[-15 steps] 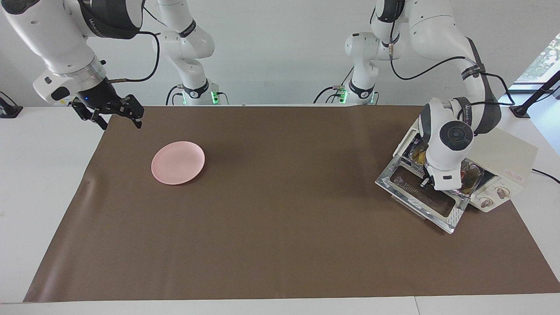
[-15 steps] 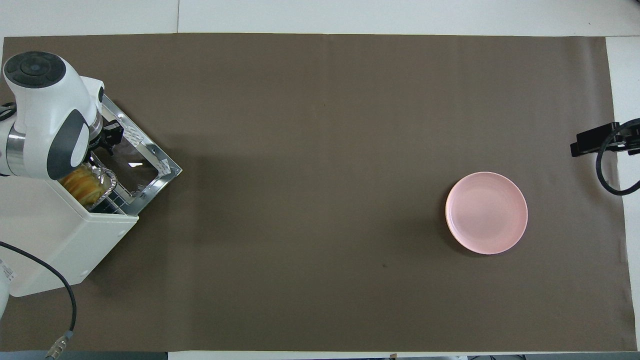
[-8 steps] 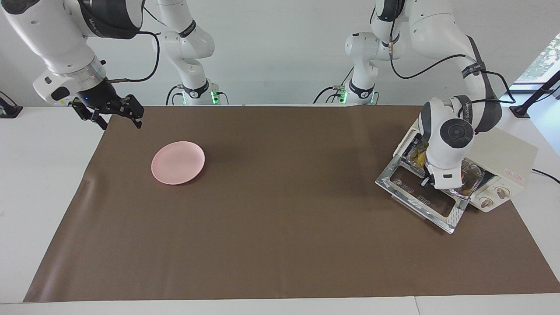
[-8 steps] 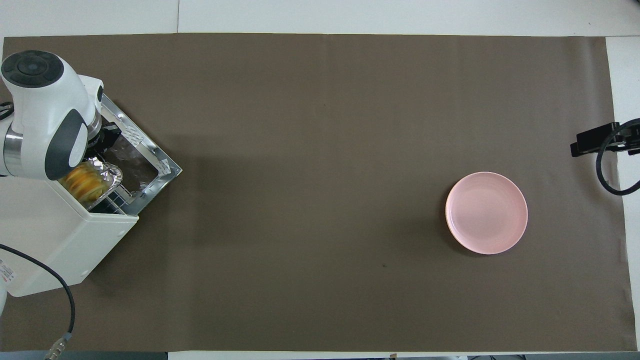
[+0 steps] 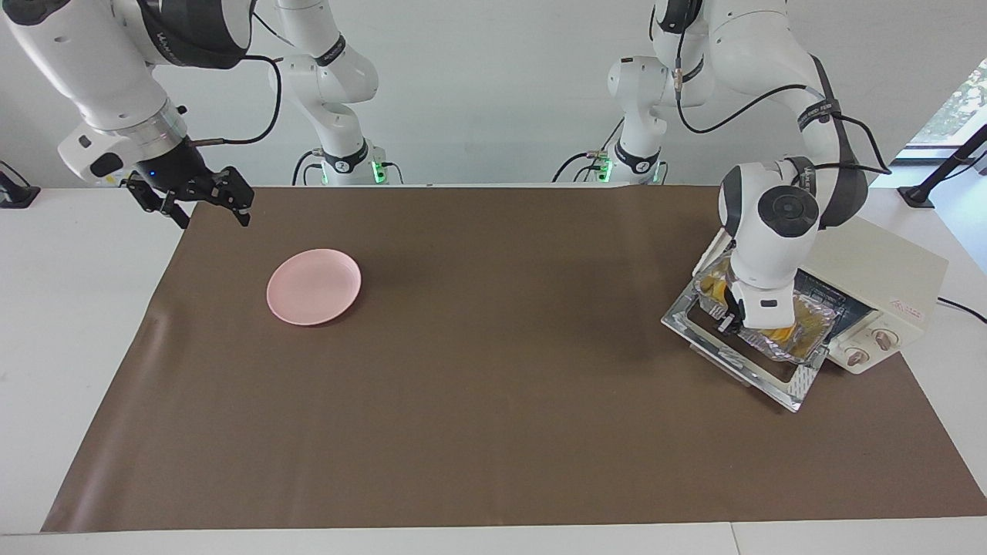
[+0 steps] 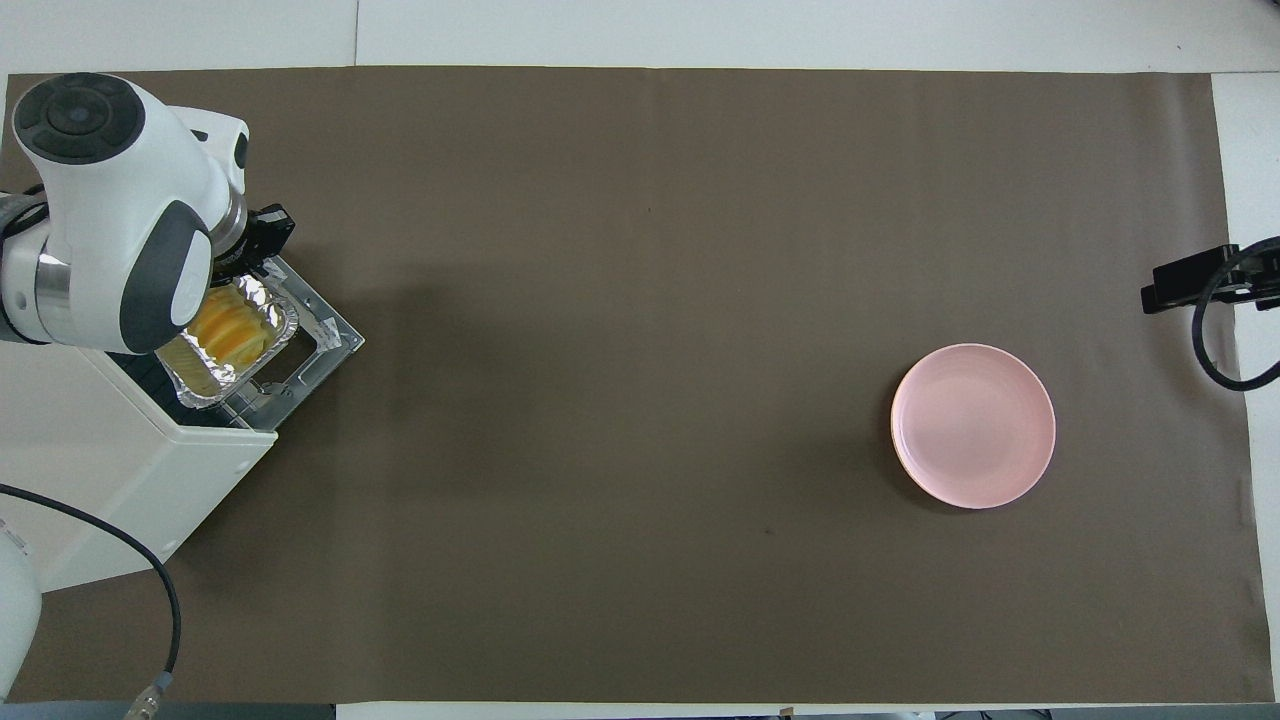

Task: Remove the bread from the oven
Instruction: 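Pull the foil tray out with the left gripper toward the plate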

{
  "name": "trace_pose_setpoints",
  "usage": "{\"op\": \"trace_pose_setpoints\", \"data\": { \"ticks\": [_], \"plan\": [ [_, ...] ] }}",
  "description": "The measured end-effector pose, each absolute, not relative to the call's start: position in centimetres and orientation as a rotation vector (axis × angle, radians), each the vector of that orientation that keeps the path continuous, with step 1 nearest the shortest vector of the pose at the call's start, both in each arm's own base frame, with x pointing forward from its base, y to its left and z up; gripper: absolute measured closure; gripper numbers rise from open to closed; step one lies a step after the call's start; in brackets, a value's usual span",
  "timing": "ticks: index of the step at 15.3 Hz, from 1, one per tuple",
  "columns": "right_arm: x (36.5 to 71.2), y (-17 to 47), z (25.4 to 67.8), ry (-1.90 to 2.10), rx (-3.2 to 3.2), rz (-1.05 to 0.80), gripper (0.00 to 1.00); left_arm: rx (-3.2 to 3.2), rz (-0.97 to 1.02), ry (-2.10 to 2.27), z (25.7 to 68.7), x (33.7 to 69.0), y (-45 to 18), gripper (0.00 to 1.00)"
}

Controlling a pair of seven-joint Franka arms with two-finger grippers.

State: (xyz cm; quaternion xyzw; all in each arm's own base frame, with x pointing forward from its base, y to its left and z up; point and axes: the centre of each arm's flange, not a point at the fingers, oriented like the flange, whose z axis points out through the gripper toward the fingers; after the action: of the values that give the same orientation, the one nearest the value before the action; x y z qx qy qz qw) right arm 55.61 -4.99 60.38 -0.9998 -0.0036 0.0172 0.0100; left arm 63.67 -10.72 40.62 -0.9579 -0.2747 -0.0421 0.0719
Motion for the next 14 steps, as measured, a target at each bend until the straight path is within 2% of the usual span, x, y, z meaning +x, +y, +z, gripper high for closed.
{"op": "trace_pose_setpoints", "data": {
  "ticks": [7,11,14],
  "plan": [
    [55.6,-5.0,60.4,-0.011,-3.121,0.054,0.00,-3.003,-0.168,-0.647,41.8,62.0,-21.5,0.98],
    [55.6,-5.0,60.4,-0.011,-3.121,0.054,0.00,-3.033,-0.181,-0.479,43.3,62.1,-23.5,0.98],
    [55.6,-5.0,60.4,-0.011,-3.121,0.054,0.00,-3.056,-0.185,-0.302,42.8,62.0,-25.2,0.98]
  ]
}}
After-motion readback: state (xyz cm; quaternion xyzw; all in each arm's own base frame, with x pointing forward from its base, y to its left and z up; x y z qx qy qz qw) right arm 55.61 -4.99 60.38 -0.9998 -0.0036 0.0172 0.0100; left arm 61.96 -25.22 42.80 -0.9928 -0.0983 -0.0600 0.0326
